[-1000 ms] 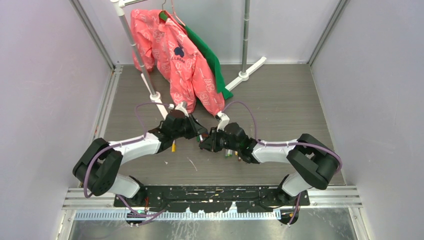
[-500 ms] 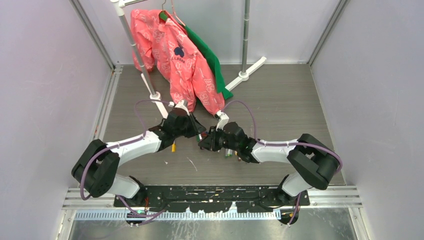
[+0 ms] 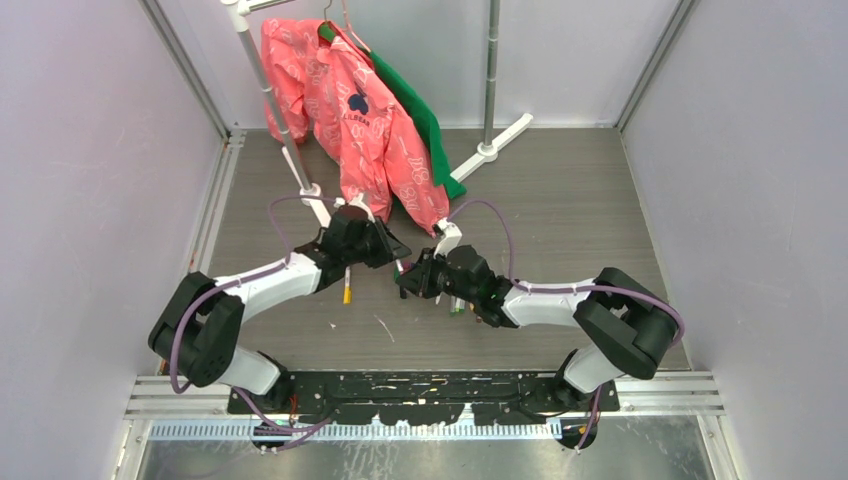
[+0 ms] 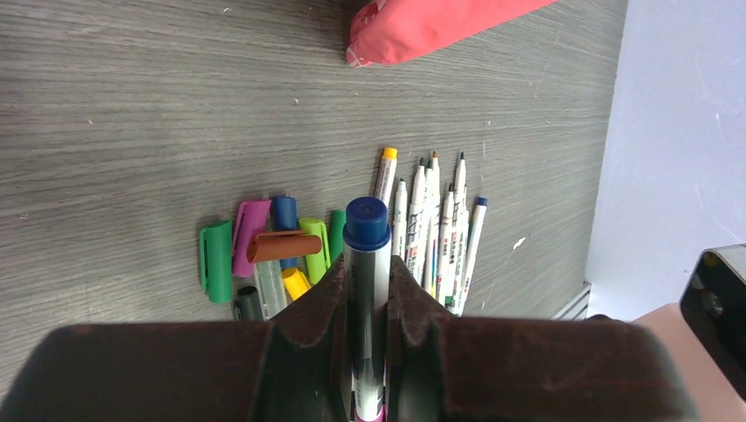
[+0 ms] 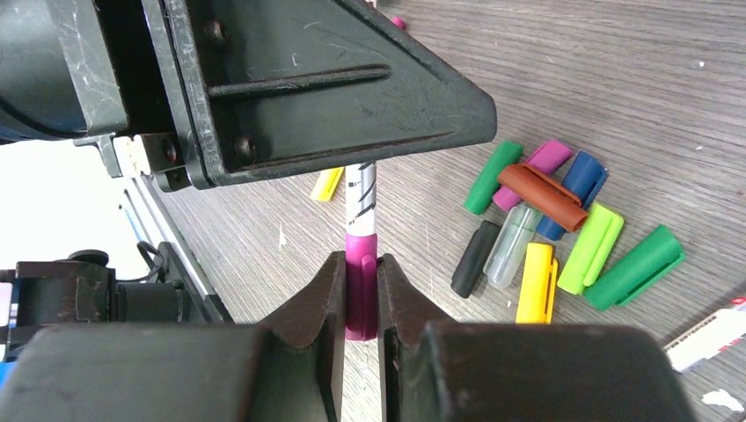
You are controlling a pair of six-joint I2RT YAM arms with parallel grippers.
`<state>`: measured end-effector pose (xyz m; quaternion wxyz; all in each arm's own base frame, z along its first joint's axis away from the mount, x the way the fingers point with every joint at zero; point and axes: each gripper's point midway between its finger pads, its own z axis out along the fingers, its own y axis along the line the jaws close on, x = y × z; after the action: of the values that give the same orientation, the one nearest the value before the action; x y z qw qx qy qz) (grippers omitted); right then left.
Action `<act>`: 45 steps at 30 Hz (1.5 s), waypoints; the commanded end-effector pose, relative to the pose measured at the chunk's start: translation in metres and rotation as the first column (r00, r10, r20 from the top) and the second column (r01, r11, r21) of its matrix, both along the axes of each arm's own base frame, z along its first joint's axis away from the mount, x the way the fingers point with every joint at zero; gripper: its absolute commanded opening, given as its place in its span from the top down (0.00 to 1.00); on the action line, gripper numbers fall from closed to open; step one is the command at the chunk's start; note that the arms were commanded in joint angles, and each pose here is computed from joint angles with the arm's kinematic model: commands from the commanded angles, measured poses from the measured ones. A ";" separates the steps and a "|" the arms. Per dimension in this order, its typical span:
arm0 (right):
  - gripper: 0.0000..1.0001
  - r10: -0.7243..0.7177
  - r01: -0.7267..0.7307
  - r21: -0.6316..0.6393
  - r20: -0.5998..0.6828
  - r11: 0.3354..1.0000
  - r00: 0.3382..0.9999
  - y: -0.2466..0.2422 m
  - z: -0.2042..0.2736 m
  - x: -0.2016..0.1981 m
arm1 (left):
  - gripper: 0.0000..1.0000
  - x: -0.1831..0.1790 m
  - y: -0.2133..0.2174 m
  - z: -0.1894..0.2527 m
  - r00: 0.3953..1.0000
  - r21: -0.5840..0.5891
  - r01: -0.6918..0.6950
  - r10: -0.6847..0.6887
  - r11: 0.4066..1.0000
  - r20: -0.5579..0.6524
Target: Open the pen caps
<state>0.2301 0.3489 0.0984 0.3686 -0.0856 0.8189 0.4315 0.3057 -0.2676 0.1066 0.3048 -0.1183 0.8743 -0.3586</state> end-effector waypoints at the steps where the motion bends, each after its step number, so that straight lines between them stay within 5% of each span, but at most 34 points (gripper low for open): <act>1: 0.99 0.028 -0.040 -0.104 -0.118 0.994 0.993 -0.017 -0.044 -0.030 | 1.00 0.056 0.022 0.050 0.969 -0.082 -0.140 0.154 0.987 0.193; 19: 0.99 0.063 -0.064 -0.004 -0.131 0.998 0.989 -0.012 -0.026 -0.043 | 1.00 0.053 0.025 0.074 0.946 -0.254 0.037 0.048 0.966 0.321; 37: 0.99 -0.241 0.238 -0.410 0.046 0.880 0.969 -0.034 -0.047 0.045 | 1.00 0.012 0.060 0.022 0.981 0.041 -0.092 0.084 0.995 0.175; 45: 0.83 -0.245 0.244 -0.443 0.055 0.863 0.968 -0.034 -0.054 0.049 | 1.00 0.002 0.059 0.016 0.983 0.069 -0.082 0.069 0.994 0.168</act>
<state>0.2655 0.3120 0.0323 0.3651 -0.0640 0.9082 0.1943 0.3083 -0.2131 0.1184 0.3785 -0.1166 0.8551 -0.3346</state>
